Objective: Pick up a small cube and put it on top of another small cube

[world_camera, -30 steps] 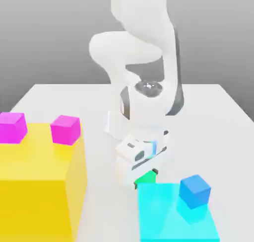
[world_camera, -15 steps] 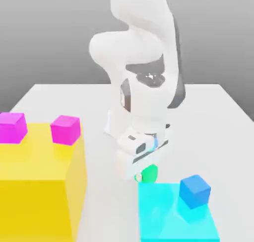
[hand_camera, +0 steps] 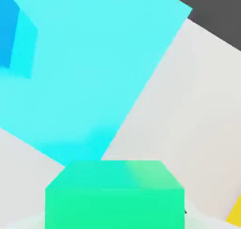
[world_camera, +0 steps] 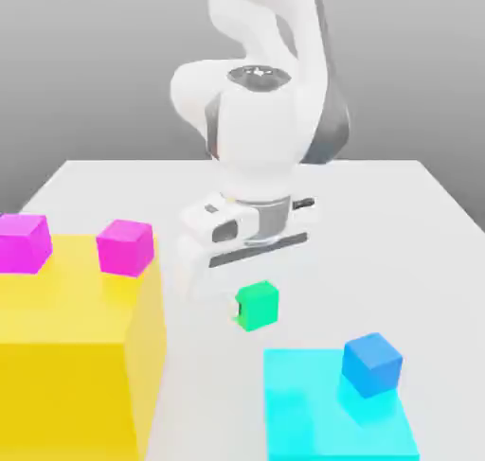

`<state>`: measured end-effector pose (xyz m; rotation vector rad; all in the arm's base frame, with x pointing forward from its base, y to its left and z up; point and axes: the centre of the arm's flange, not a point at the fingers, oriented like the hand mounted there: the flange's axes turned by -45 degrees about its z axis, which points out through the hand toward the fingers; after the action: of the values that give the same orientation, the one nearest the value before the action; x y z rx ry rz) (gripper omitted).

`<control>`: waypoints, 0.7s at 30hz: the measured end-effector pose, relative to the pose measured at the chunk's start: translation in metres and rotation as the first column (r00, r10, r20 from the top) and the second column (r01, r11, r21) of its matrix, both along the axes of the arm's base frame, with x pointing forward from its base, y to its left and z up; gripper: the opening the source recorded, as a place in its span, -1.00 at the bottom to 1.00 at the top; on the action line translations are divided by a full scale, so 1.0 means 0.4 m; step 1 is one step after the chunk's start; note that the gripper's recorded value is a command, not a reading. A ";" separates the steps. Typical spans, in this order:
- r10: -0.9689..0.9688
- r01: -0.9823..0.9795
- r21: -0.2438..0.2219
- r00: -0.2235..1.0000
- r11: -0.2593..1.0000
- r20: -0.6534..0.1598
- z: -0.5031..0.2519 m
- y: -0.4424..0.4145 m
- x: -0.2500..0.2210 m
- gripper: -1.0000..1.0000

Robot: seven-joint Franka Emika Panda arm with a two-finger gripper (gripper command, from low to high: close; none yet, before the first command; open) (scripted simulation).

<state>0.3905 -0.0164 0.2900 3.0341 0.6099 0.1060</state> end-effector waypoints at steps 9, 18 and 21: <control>-0.455 0.455 0.017 0.890 0.890 0.007 0.314 -0.247 0.018 -1.00; -0.634 0.637 0.036 0.770 0.770 -0.077 0.260 -0.316 -0.047 -1.00; -0.634 0.638 0.036 0.770 0.770 -0.077 0.242 -0.315 -0.049 1.00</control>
<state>0.3709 -0.1426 0.3868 3.1132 -0.4608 0.0024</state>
